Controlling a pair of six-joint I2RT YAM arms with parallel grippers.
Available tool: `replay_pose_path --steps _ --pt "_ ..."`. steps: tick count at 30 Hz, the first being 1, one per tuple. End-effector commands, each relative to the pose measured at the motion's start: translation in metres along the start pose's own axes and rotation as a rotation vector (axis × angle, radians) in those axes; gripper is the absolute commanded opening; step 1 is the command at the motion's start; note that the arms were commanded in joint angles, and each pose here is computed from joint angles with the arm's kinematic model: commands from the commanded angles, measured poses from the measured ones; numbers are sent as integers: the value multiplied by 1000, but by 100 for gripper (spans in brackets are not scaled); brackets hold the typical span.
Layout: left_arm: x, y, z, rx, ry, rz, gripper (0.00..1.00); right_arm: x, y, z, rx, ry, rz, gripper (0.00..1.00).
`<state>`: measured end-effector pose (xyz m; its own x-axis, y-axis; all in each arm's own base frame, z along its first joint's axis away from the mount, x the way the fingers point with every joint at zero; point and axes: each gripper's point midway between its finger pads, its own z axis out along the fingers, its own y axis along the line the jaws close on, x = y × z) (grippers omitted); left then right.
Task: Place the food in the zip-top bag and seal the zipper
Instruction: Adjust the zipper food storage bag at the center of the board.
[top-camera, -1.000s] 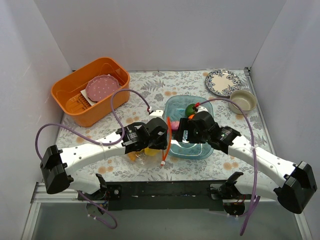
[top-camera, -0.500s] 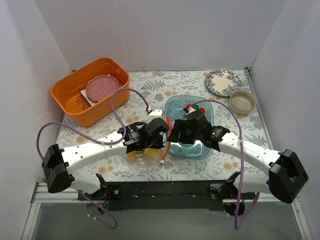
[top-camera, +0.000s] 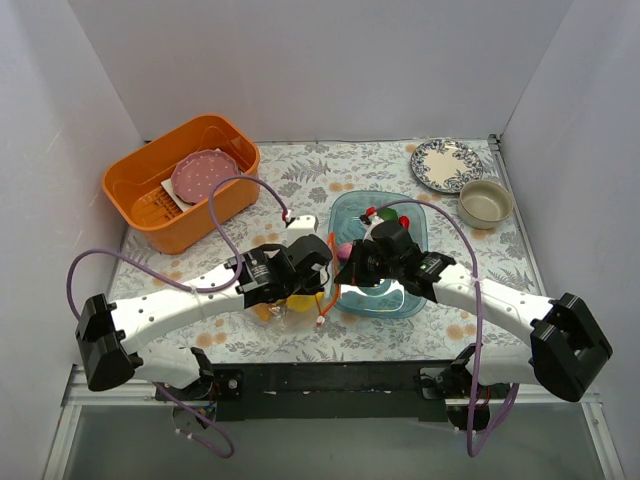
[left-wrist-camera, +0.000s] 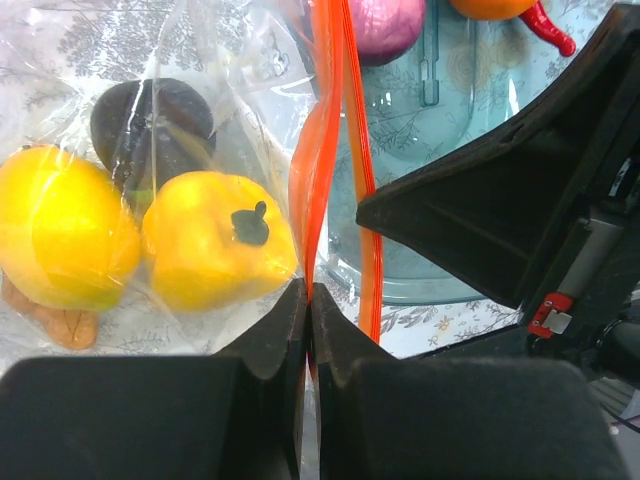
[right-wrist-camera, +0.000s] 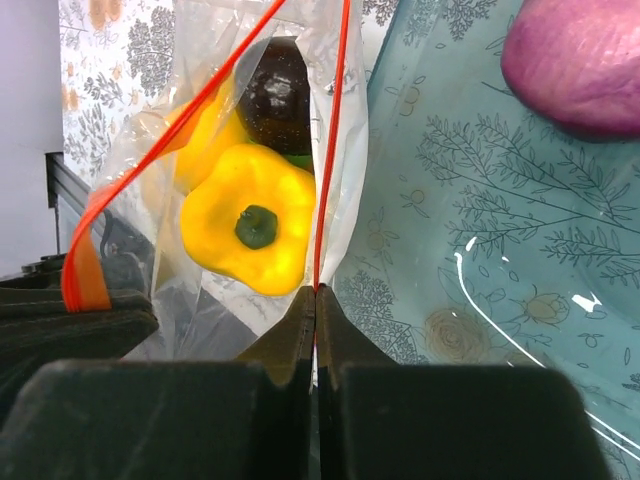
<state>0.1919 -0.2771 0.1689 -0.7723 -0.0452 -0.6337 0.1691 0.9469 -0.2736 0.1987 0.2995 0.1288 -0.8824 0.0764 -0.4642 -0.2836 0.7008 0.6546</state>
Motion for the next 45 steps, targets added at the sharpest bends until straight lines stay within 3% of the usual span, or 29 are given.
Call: replay_pose_path --steps 1,8,13,17,20,26,34,45 --pt "-19 6 -20 8 -80 -47 0 -21 30 -5 -98 -44 -52 1" --pt "-66 54 -54 -132 -206 -215 0 -63 97 -22 -250 -87 -169 1" --pt "-118 80 -114 -134 -405 -328 0 -81 154 -14 -371 -32 -263 1" --pt "-132 95 -146 -153 -470 -353 0 -93 198 -11 -473 -5 -322 1" --pt "-134 108 -156 -206 -490 -355 0 -88 203 3 -490 35 -325 1" --pt "-117 105 -133 -203 -436 -296 0 -81 179 21 -420 24 -298 1" --pt "-67 99 -58 -219 -277 -218 0 -24 77 57 -160 111 -202 1" --pt "-67 63 -34 -77 -229 -155 0 -30 48 23 -37 -29 -205 1"
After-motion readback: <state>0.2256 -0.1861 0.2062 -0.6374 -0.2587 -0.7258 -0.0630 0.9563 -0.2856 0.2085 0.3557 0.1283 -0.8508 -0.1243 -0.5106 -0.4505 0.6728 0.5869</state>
